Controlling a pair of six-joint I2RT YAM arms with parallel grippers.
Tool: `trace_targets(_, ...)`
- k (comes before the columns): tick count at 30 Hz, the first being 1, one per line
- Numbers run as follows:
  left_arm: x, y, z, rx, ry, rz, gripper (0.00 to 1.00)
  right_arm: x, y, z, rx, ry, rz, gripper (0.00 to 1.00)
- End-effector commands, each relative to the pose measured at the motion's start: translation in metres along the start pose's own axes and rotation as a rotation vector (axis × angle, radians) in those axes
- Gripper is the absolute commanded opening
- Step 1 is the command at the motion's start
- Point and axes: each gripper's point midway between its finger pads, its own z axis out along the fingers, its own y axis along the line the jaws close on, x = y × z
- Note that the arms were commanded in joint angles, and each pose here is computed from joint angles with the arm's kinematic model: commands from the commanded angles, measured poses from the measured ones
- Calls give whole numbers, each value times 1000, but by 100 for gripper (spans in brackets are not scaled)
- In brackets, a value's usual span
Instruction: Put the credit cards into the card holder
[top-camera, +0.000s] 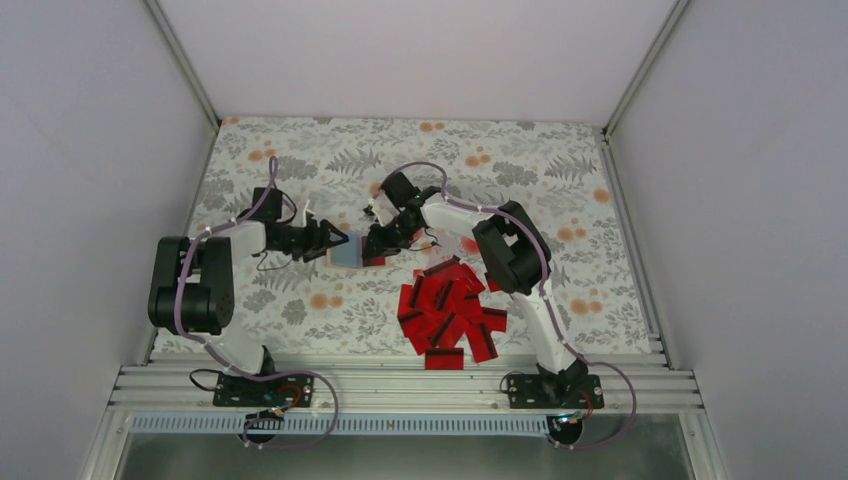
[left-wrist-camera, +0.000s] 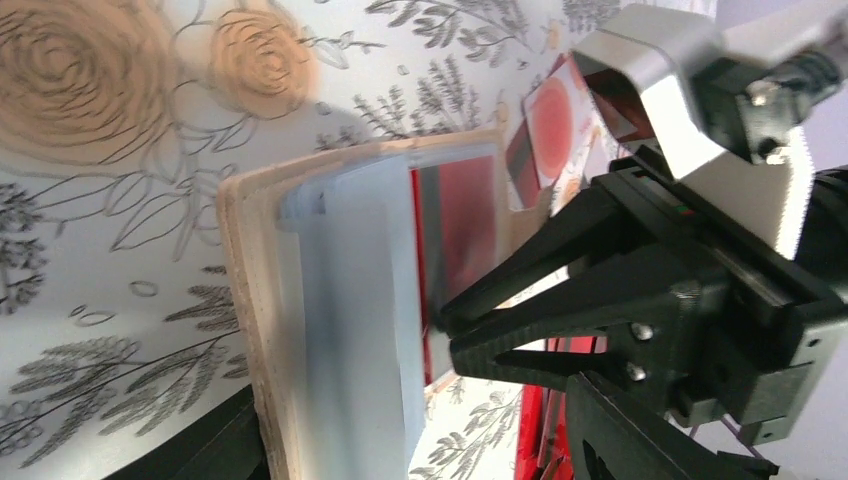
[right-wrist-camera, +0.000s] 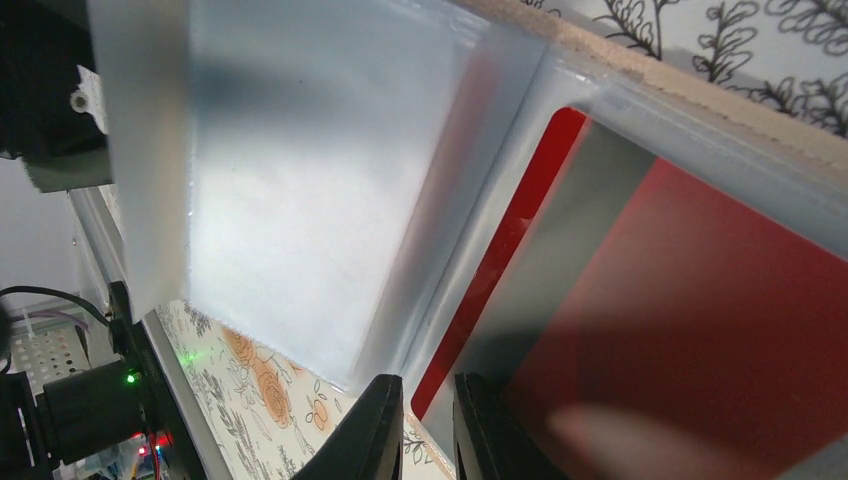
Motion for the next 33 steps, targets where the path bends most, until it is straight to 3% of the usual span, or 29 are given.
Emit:
trace_targets(1,-6,-28,-5,50,6,79,64,8,-24,12,54,37,38,15)
trace_targets(15,-10,-39,15,-164,50,156,52,-5,-15,-4,33,-21,34,15)
trace_targets(33,-16,-53,40,-296,61,199,42,-12,-5,-76,109,-148,7,14)
